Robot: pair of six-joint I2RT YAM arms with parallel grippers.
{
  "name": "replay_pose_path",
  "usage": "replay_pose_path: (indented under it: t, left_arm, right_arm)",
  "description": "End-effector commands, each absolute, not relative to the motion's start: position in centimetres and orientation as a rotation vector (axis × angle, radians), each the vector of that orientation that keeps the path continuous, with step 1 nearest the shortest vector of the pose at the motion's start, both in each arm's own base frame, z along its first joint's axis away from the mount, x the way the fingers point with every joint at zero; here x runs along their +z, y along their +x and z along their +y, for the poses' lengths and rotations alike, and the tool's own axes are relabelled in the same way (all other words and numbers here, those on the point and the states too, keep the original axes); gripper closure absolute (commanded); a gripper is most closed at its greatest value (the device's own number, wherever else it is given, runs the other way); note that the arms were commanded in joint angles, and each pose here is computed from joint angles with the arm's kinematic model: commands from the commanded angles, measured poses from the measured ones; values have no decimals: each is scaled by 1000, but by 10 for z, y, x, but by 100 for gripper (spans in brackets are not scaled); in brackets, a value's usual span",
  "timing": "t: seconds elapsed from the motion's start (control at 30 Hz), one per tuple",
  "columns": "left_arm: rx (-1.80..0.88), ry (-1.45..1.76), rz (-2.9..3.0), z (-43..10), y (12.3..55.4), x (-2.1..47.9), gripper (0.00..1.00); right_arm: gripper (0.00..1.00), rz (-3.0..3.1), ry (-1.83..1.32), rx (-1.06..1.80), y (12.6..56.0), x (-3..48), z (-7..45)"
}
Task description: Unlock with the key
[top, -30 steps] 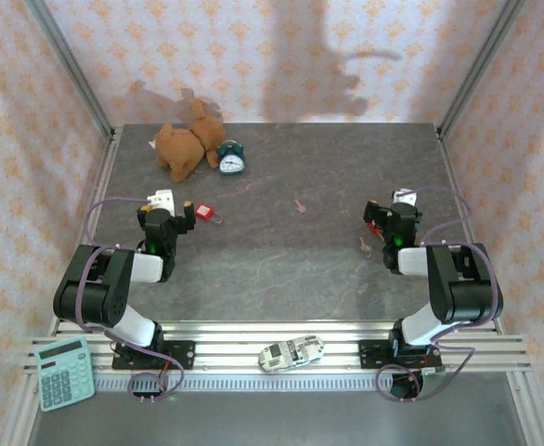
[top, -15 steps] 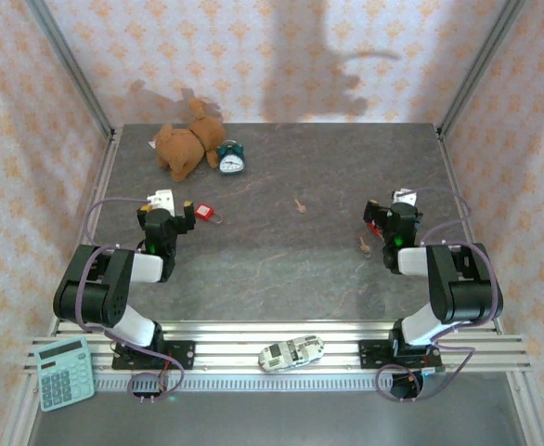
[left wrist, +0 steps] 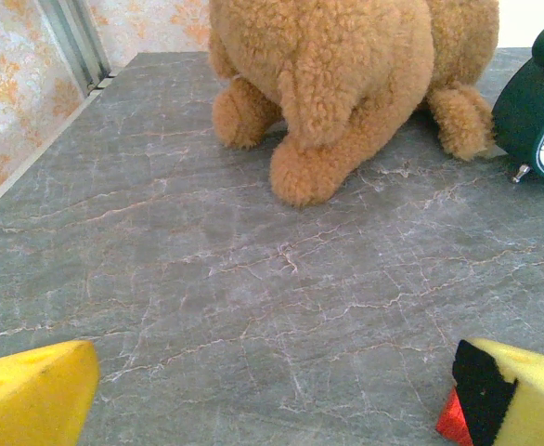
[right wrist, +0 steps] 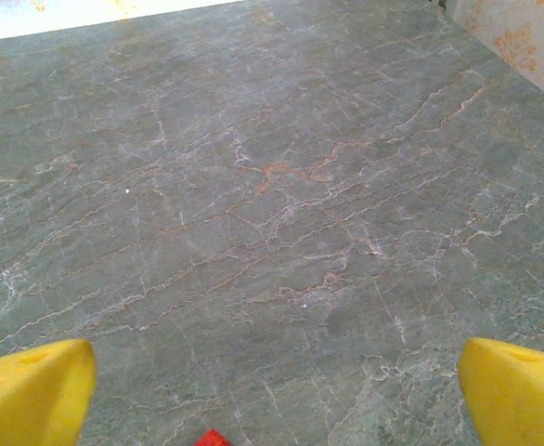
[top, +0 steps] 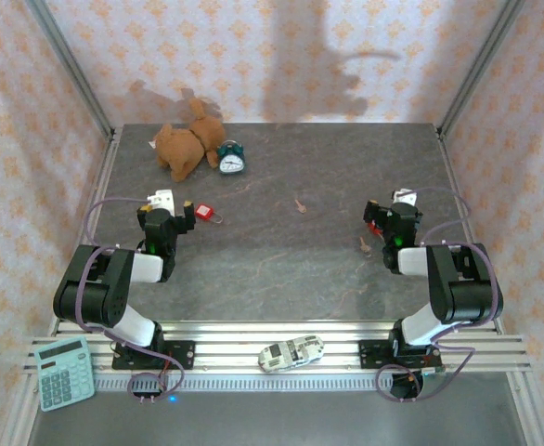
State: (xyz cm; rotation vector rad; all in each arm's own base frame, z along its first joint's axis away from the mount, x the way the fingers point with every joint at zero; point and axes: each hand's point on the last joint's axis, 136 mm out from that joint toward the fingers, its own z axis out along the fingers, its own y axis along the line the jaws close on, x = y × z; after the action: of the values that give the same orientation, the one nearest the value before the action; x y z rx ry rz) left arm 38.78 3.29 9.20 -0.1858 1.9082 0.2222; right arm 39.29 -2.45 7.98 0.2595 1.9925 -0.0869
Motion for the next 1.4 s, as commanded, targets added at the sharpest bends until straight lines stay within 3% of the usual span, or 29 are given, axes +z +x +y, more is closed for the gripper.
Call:
replay_pose_path:
  t: [0.0,0.8,0.93,1.03,1.2,1.27,1.37]
  left_arm:
    - [224,-174,1883,32,390,100,0]
    - [260,-223,1846,40,382,115,0]
    - [305,-191,1808,28,371,178,0]
    - [150,-169,1710,8,369,258,0]
    - [-137,-477,1617,9,359,370,0]
    - [-223,-556,1656,6,353,382,0]
    - [-465,-345,1571,-32,358,404,0]
  right_arm:
    - [1,1963,289,-103,395,90,-28]
    - [1,1966,289,-103,395,89,-28]
    - [1,1967,290,-102,395,89,-28]
    - [1,1966,290,-100,395,89,-28]
    - [1,1967,290,-99,395,89,-28]
    - [1,1964,287,-101,395,90,-28]
    - [1,1908,300,-229,391,121,-29]
